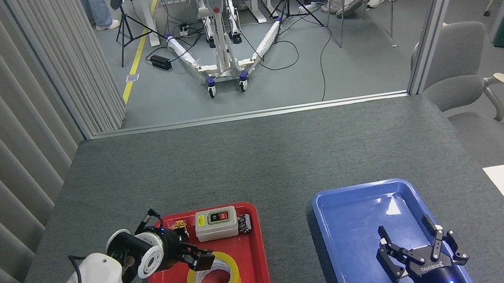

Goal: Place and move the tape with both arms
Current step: 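Move the left gripper over the yellow tape roll in the red tray, then close the left gripper on the yellow tape roll's rim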

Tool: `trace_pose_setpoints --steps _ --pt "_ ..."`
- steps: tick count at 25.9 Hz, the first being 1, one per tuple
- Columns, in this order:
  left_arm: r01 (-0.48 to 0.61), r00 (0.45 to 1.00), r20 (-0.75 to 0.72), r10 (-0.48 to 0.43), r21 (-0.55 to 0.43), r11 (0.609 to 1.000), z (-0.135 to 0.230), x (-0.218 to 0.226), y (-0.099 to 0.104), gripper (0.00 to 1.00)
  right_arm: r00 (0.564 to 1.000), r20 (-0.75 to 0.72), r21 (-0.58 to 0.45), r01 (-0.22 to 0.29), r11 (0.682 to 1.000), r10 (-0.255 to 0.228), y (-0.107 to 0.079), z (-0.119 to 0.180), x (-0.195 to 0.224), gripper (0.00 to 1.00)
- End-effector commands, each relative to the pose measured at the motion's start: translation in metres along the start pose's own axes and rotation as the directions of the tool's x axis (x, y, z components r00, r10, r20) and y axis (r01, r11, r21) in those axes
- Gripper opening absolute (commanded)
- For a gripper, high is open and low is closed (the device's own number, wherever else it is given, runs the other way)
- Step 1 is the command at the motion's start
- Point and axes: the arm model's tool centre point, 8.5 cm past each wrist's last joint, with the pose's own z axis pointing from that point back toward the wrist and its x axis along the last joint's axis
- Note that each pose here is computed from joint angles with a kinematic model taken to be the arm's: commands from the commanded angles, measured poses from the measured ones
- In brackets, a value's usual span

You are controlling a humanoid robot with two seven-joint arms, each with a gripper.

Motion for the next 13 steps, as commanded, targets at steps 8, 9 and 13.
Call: trace_pose_setpoints --steps 8,9,13 --pt "-0.058 0.998 0.023 0.065 -0.230 0.971 -0.032 0.008 -0.011 1.00 1.000 0.000 0.000 0.000 1.000 0.000 0.000 0.000 0.001 1.00" --pt "-0.064 0.997 0.019 0.071 -0.233 0.970 -0.032 0.007 -0.011 1.00 1.000 0.000 0.000 0.000 1.000 0.000 0.000 0.000 0.001 0.99" --pt "-0.097 0.995 0.000 0.101 -0.266 0.959 -0.038 -0.001 -0.020 0.99 1.000 0.000 0.001 0.002 1.000 -0.002 0.001 0.000 0.002 1.00"
